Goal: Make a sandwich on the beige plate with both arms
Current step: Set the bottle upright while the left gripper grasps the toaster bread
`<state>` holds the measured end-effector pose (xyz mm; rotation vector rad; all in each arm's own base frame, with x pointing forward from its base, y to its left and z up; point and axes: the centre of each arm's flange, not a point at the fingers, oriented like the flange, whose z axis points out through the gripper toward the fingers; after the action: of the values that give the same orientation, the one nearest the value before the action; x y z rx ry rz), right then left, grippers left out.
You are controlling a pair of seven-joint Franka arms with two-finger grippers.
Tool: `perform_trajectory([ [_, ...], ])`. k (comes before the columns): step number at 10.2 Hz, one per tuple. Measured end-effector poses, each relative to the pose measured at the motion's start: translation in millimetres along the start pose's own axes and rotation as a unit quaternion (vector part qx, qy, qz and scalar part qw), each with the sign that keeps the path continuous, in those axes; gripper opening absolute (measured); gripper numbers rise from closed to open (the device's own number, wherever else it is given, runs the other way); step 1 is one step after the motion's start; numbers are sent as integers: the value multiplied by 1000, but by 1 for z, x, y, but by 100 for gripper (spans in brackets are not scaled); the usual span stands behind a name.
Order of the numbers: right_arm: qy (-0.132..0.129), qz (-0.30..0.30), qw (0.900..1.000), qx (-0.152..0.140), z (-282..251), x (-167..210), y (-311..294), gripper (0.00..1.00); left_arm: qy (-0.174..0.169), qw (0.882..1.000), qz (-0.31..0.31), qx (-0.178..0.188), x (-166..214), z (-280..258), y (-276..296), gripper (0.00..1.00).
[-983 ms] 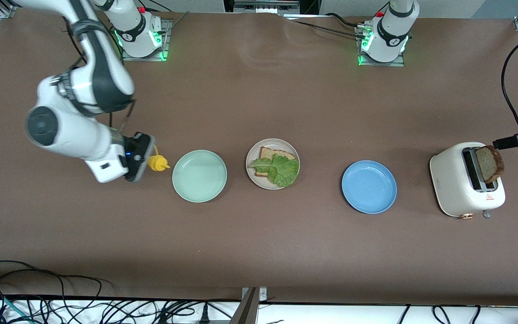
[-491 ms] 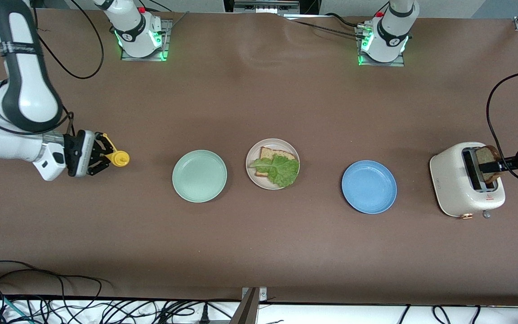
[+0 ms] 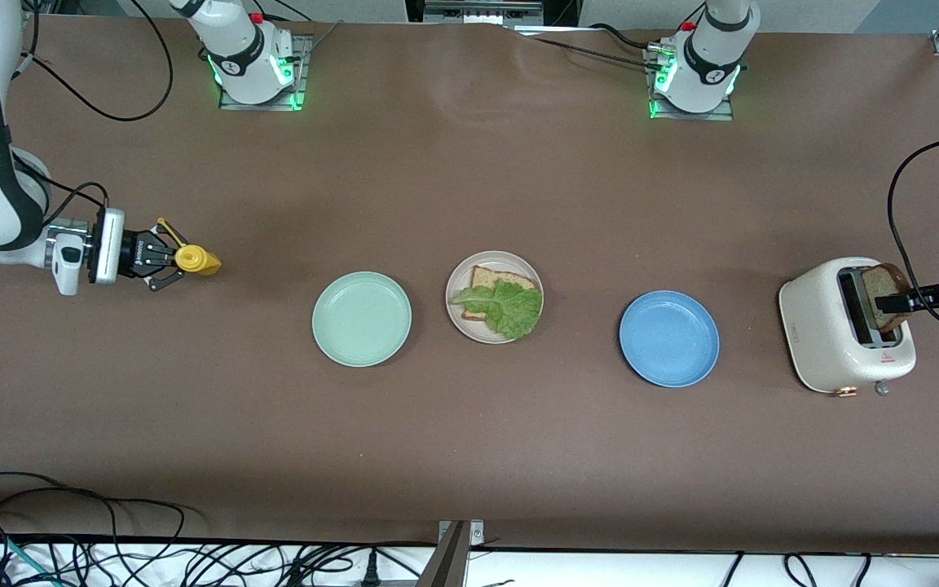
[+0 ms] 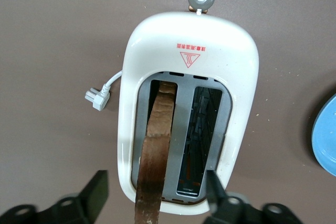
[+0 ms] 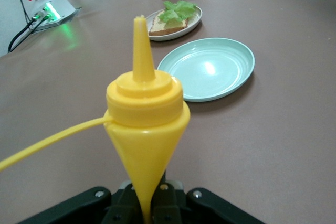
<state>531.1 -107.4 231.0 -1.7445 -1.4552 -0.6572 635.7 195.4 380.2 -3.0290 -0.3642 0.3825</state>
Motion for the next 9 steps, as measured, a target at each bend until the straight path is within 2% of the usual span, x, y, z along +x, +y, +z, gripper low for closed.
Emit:
perform_trajectory([
  [1, 19, -29, 999, -2, 3, -12, -3, 4, 0, 1000, 0, 0, 0, 0, 0, 57],
  [3, 43, -89, 995, -7, 16, -38, -6, 4, -1, 1000, 0, 0, 0, 1, 0, 29],
  [4, 60, -94, 994, -5, 26, -48, -8, 4, -1, 1000, 0, 0, 0, 2, 0, 16],
  [5, 76, -89, 993, -4, 33, -59, -11, 4, -1, 1000, 0, 0, 1, 2, 0, 12],
  [7, 110, -82, 990, -9, 48, -78, -19, 4, -2, 1000, -1, 0, 0, -1, -2, 11],
  [9, 123, -80, 989, -10, 54, -86, -21, 4, -1, 1000, -1, -1, -7, -20, -5, 11],
])
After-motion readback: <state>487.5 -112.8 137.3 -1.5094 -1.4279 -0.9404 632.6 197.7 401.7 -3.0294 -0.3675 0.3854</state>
